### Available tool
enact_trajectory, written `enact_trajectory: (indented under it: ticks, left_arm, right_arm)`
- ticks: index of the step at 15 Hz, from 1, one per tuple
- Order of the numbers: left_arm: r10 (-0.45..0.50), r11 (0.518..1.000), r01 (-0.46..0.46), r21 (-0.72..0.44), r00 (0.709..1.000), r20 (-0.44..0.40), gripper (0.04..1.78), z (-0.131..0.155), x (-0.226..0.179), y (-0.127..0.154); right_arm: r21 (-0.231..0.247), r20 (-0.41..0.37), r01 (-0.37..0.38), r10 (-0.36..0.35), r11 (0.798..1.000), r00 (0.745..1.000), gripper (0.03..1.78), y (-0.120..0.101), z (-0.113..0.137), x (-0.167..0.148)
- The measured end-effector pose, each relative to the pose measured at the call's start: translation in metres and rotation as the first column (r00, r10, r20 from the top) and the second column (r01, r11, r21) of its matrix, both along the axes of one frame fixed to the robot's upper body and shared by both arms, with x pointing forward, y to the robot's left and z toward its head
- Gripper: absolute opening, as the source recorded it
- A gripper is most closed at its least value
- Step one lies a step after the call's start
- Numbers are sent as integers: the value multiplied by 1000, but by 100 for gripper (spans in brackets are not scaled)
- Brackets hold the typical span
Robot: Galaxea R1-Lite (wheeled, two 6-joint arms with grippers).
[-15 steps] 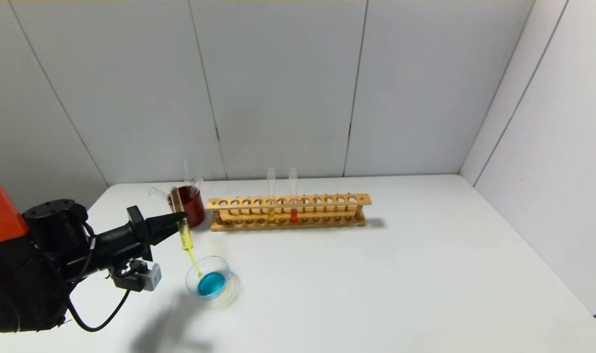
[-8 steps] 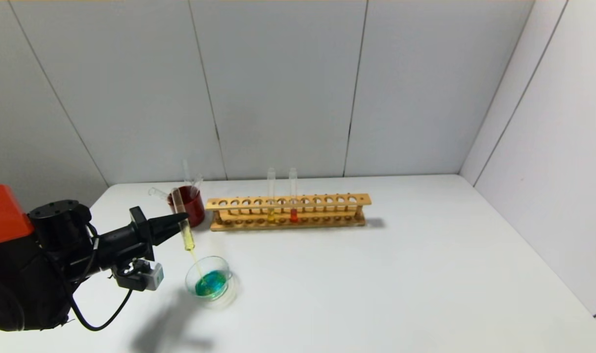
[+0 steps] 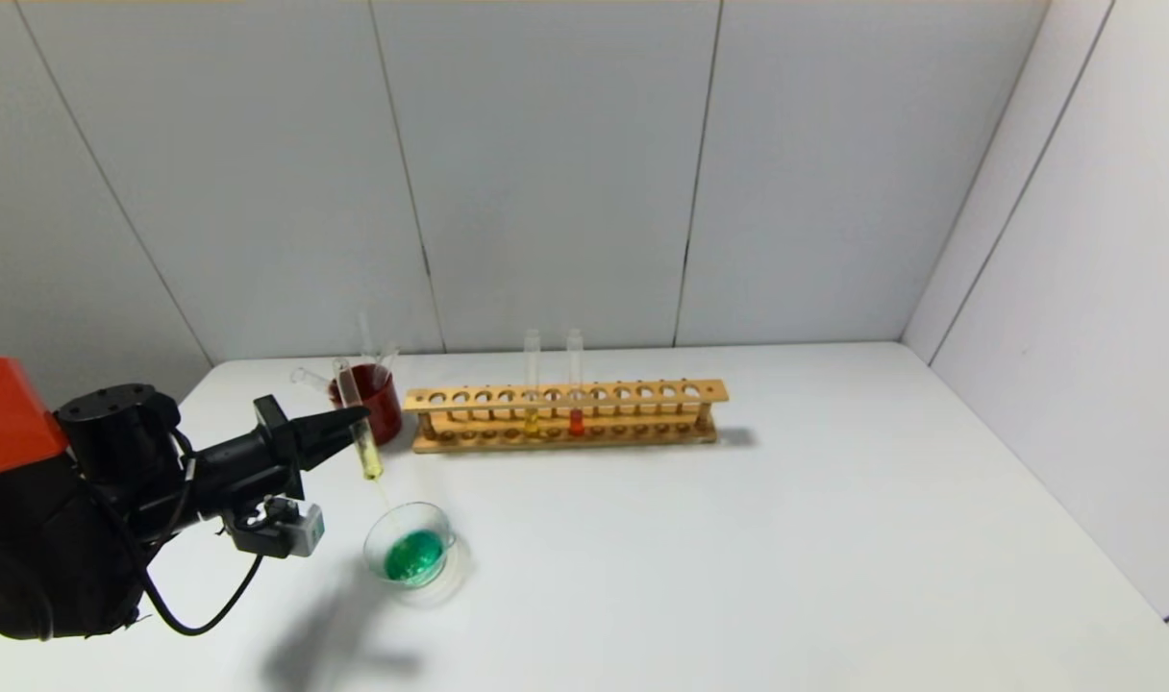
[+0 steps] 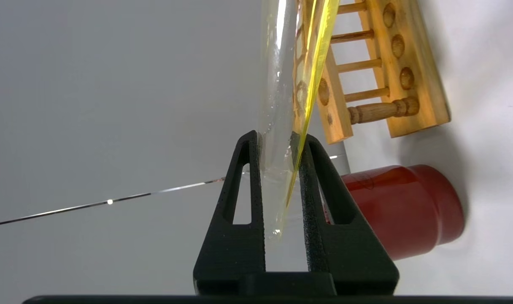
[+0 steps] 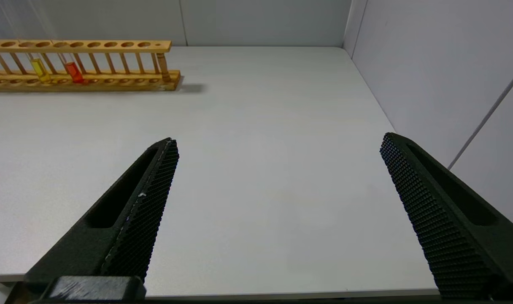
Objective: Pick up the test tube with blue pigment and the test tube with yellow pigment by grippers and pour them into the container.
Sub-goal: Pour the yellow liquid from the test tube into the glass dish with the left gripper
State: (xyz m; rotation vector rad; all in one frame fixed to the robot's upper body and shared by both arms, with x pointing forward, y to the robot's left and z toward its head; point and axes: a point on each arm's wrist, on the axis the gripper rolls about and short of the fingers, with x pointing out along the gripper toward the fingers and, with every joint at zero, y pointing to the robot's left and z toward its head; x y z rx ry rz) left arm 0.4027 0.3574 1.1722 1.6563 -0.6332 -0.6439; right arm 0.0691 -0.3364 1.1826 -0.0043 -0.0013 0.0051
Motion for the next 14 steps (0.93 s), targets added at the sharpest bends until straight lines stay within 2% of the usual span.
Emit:
enact_trajectory:
  ticks: [14]
  left_arm:
    - [-45, 999, 43, 25, 996, 75, 31, 10, 9, -5]
  right_arm:
    - [0, 0, 0, 0, 1000, 1000, 175, 0, 0, 0]
